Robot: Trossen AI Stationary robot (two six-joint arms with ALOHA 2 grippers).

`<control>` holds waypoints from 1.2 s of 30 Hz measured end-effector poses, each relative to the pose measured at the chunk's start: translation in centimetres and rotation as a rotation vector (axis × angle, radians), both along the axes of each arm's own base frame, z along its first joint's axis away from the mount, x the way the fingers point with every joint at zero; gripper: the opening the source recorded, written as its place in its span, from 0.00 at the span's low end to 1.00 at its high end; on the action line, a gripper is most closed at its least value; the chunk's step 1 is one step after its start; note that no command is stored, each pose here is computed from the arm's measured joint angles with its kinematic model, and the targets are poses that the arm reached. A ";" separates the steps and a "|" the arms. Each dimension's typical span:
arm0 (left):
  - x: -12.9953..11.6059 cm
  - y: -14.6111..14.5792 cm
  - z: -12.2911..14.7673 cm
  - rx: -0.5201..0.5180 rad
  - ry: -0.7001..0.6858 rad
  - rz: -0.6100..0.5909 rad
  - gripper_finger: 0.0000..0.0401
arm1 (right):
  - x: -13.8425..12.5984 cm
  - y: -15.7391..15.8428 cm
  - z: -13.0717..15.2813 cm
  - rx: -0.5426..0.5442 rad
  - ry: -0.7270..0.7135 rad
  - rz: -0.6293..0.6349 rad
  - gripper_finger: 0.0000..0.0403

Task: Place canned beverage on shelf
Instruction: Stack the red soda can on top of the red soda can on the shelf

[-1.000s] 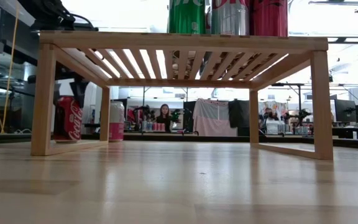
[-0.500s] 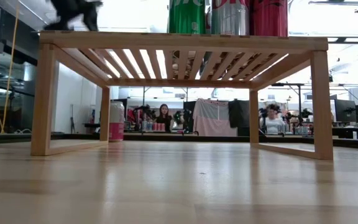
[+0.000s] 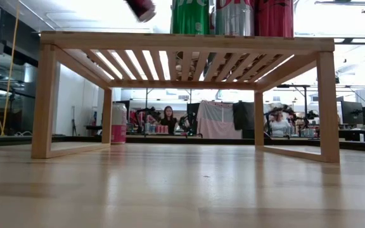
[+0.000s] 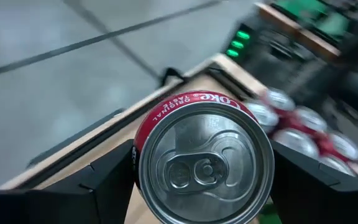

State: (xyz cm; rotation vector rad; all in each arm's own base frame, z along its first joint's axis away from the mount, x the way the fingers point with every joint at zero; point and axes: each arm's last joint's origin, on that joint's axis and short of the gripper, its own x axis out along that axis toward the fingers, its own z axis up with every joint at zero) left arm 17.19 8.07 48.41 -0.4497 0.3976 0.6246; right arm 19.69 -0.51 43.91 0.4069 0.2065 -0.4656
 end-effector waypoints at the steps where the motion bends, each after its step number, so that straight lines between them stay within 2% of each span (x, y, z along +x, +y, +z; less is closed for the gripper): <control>1: 0.9 -0.1 0.3 0.017 0.001 -0.053 0.70 | 0.3 0.1 0.1 -0.004 -0.015 0.017 0.81; 4: 3.6 -0.6 0.9 0.053 0.012 -0.205 0.70 | 1.5 0.3 0.5 -0.038 -0.059 0.107 0.81; 8: 6.7 -1.5 1.5 0.112 0.030 -0.392 0.70 | 3.7 0.7 0.6 -0.137 -0.109 0.226 0.81; 10: 8.0 -2.1 1.7 0.148 0.040 -0.460 0.70 | 4.8 0.7 0.5 -0.176 -0.117 0.248 0.81; 16: 10.1 -3.8 1.7 0.229 0.124 -0.598 0.70 | 6.5 0.5 0.1 -0.201 -0.144 0.239 0.81; 23: 11.3 -5.4 1.1 0.332 0.198 -0.681 0.70 | 8.2 0.3 0.6 -0.238 -0.076 0.287 0.81; 29: 11.4 -5.9 1.1 0.360 0.210 -0.673 0.70 | 10.4 0.4 1.8 -0.307 0.123 0.347 0.81; 36: 11.0 -6.1 1.2 0.372 0.229 -0.651 0.70 | 13.5 0.5 2.1 -0.335 0.260 0.426 0.81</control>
